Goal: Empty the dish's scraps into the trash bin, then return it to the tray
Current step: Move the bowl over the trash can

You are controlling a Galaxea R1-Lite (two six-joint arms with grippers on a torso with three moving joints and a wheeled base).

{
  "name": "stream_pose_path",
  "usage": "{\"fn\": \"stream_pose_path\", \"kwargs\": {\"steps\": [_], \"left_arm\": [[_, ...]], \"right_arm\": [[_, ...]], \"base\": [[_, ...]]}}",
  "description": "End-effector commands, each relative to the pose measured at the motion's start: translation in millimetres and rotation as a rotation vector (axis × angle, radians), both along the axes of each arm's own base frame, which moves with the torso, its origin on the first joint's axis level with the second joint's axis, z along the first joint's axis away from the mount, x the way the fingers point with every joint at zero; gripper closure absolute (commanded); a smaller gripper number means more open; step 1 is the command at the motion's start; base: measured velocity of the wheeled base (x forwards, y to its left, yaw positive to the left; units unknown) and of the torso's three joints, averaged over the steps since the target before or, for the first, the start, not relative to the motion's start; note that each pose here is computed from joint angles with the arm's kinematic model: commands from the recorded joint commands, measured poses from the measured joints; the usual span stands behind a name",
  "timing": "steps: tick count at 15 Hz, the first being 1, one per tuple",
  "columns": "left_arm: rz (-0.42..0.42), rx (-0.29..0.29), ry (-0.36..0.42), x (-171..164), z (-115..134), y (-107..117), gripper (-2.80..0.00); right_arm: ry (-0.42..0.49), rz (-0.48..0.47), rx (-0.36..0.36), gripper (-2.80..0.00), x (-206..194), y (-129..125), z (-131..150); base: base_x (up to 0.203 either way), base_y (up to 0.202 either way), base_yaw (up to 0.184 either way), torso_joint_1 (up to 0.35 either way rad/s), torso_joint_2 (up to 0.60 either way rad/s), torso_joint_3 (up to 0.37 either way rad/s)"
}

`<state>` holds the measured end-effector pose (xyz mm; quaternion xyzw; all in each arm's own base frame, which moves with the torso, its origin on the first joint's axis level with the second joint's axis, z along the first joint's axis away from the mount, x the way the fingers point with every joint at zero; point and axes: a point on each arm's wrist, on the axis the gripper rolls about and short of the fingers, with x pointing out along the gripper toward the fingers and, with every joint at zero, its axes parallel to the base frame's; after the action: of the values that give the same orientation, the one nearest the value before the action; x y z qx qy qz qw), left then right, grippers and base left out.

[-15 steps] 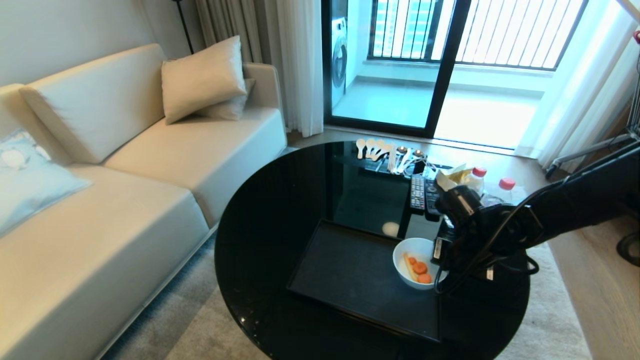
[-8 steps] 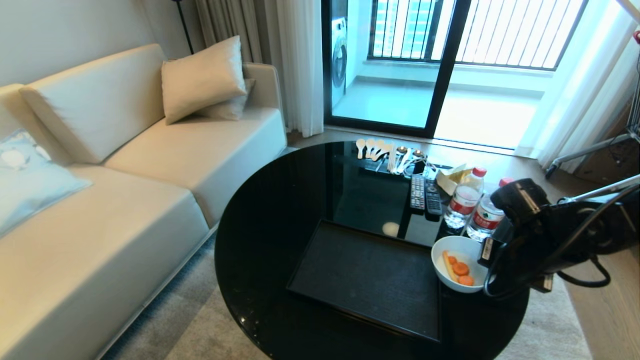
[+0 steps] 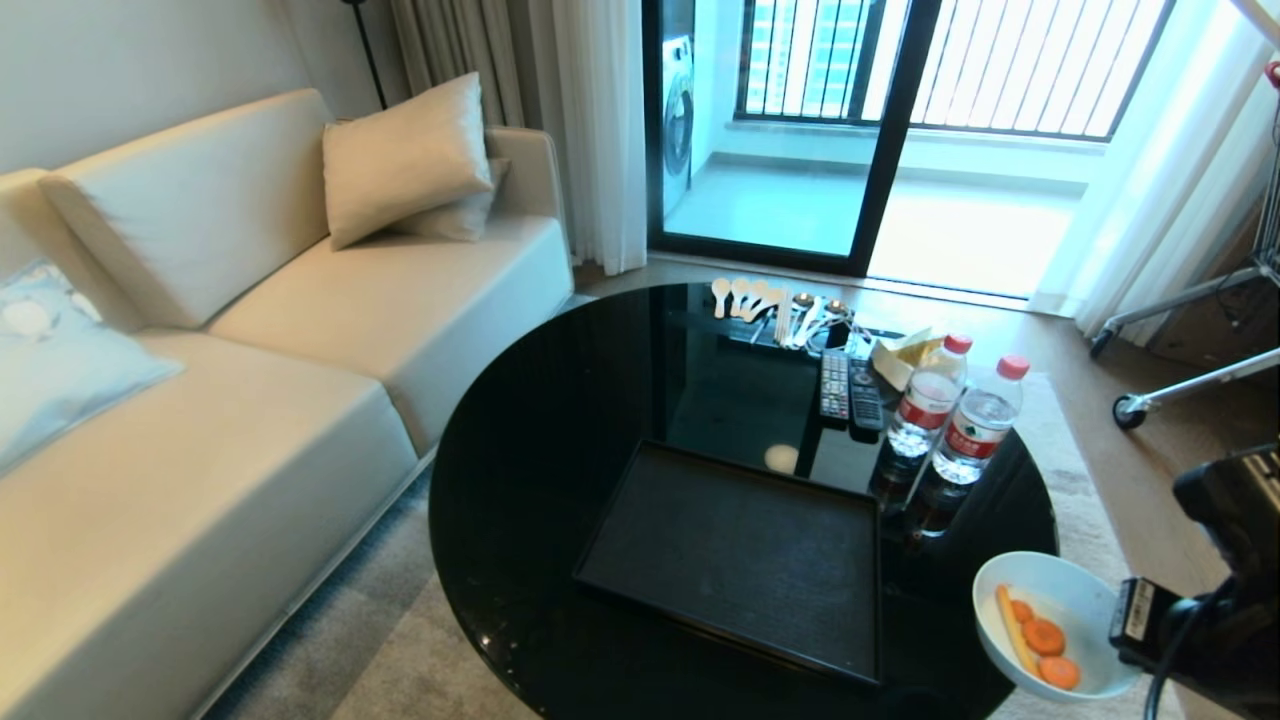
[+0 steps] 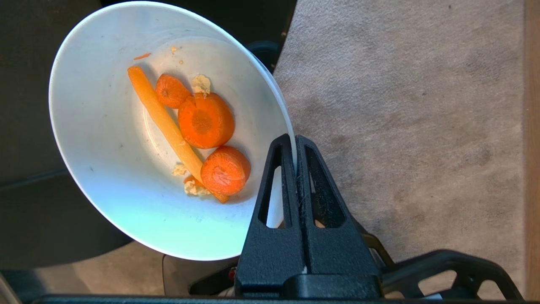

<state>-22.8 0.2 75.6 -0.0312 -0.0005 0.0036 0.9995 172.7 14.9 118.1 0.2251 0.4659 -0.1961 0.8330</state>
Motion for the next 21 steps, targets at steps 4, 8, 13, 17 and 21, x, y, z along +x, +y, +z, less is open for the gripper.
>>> {"fn": "stream_pose_path", "kwargs": {"steps": [4,8,13,17,21], "left_arm": [[0.0,-0.001,-0.001,0.0,0.0,0.0,0.0],[0.0,-0.002,-0.001,0.0,0.0,0.0,0.0],[0.0,-0.001,-0.001,0.0,0.0,0.0,0.0],[0.0,-0.001,-0.001,0.0,0.0,0.0,0.0],[0.0,-0.001,-0.001,0.0,0.0,0.0,0.0]], "right_arm": [[-0.063,-0.001,0.029,0.0,-53.8,-6.3,-2.4],[-0.06,0.0,0.03,0.0,-71.5,-8.1,-10.5],[-0.058,0.001,0.029,0.0,-72.6,-8.2,-11.2],[-0.076,0.003,0.031,0.0,-75.2,-8.3,-9.3],[-0.076,0.004,0.032,0.0,-75.2,-8.3,-9.3]], "base": [[0.0,0.0,0.0,0.0,0.0,0.0],[0.0,0.0,0.0,0.0,0.0,0.0],[0.0,0.0,0.0,0.0,0.0,0.0],[0.0,0.0,0.0,0.0,0.0,0.0],[-0.076,0.0,-0.001,0.003,0.0,0.001]]}}
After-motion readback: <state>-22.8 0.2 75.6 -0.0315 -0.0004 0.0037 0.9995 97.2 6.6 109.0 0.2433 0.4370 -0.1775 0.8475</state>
